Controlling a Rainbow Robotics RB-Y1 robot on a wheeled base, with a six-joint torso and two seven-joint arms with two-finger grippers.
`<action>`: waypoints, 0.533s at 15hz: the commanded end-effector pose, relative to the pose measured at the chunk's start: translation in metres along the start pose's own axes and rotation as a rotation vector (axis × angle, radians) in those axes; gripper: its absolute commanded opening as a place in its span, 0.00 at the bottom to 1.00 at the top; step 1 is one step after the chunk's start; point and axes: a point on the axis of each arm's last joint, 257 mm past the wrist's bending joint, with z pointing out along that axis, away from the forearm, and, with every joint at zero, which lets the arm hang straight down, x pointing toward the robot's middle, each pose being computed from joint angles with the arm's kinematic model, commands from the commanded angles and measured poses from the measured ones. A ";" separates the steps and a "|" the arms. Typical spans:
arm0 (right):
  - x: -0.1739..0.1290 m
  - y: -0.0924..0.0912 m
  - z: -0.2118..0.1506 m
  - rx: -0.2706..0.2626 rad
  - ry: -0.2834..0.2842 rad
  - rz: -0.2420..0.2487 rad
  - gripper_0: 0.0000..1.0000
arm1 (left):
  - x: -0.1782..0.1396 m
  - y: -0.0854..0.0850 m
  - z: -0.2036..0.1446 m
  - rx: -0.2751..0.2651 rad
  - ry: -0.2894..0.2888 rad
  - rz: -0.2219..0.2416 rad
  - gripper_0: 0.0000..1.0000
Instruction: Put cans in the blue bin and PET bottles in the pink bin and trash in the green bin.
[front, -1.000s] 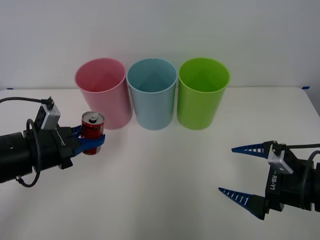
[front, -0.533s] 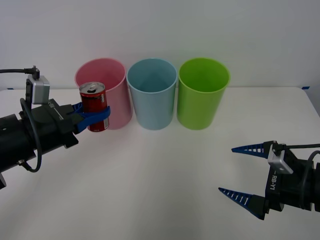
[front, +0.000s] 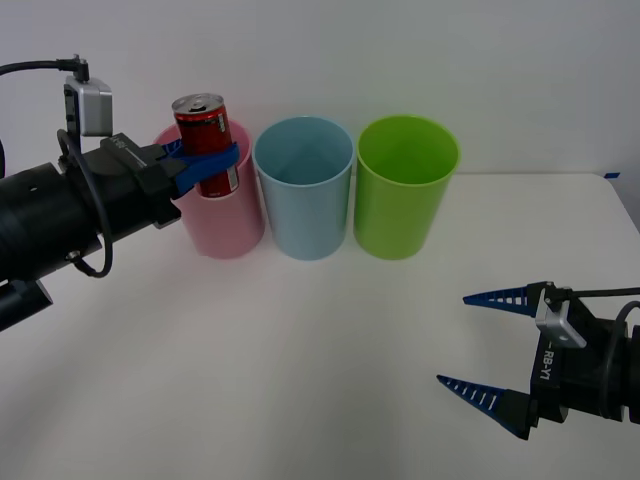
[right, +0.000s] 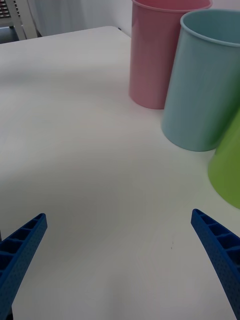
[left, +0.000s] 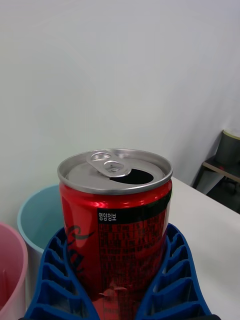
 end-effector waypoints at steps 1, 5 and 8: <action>0.000 0.000 0.000 0.000 0.000 0.000 1.00 | -0.009 0.012 0.023 0.006 0.006 0.010 0.00; 0.000 0.000 0.000 0.000 0.000 0.000 1.00 | -0.027 0.026 0.062 0.001 -0.005 -0.003 0.00; 0.000 0.000 0.000 0.000 0.000 0.000 1.00 | -0.038 0.039 0.100 -0.012 -0.022 0.002 0.00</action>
